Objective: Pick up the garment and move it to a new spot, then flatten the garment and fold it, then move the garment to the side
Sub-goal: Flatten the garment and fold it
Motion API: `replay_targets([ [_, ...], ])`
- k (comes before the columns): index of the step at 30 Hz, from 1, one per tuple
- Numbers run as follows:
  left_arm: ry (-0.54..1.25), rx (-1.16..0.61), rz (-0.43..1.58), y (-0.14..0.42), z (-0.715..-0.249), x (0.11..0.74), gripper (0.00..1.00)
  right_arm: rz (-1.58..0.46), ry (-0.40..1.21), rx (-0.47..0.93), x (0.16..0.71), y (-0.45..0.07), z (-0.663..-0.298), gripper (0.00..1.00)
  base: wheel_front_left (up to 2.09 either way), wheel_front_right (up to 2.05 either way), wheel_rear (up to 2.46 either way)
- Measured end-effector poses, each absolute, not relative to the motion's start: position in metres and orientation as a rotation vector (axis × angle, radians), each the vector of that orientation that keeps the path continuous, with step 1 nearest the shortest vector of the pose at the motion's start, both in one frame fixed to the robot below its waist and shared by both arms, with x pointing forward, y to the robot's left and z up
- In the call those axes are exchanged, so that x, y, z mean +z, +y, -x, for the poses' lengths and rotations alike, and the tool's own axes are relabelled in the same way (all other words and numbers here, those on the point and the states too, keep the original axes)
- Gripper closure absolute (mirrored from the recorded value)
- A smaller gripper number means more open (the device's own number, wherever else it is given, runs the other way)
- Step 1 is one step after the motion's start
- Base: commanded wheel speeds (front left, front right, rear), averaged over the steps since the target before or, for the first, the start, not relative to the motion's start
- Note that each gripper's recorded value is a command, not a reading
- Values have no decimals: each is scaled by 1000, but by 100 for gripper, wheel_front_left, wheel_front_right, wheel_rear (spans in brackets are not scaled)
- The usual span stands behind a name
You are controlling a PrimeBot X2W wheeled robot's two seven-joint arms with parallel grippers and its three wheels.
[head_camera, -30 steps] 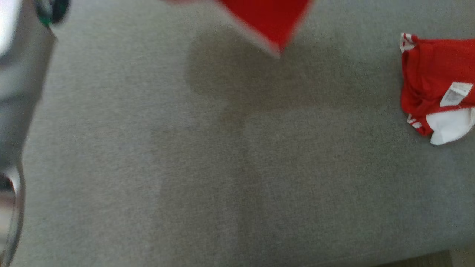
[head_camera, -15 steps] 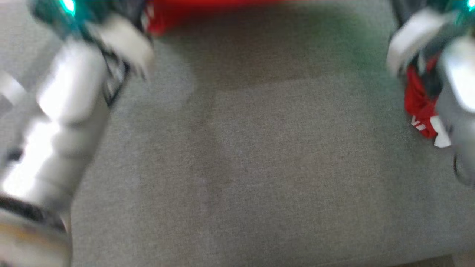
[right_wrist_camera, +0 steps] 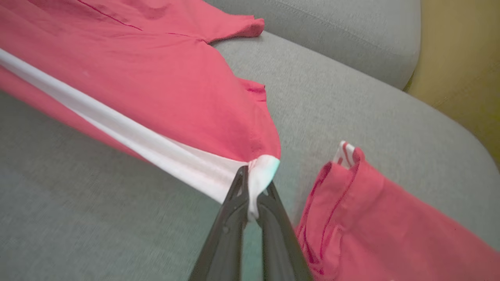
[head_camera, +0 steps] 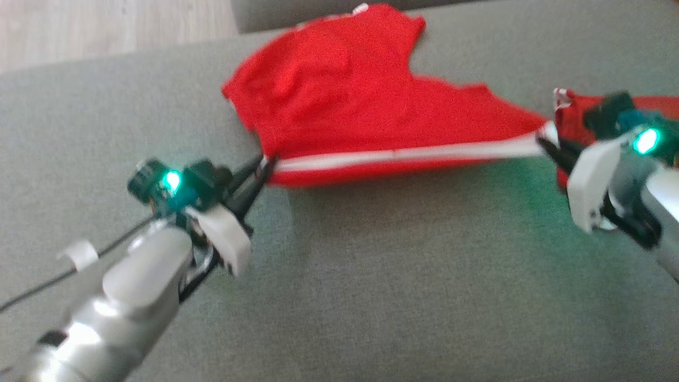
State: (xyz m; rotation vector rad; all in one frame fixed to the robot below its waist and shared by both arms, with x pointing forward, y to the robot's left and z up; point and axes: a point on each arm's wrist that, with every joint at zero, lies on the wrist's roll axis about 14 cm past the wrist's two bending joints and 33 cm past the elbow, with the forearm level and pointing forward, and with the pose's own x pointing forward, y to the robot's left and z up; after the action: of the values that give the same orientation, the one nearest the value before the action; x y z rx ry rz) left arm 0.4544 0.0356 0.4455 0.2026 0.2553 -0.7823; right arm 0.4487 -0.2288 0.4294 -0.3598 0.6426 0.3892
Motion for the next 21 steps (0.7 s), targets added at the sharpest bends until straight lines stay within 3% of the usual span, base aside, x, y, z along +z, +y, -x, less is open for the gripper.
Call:
replay_targets([
  [15, 344, -854, -126, 27, -352, 450, 100, 262, 840, 448, 424, -247, -338, 100, 0, 0, 0],
  [21, 342, -806, -93, 32, -347, 454, 100, 227, 765, 449, 439, -241, -352, 100, 0, 0, 0],
])
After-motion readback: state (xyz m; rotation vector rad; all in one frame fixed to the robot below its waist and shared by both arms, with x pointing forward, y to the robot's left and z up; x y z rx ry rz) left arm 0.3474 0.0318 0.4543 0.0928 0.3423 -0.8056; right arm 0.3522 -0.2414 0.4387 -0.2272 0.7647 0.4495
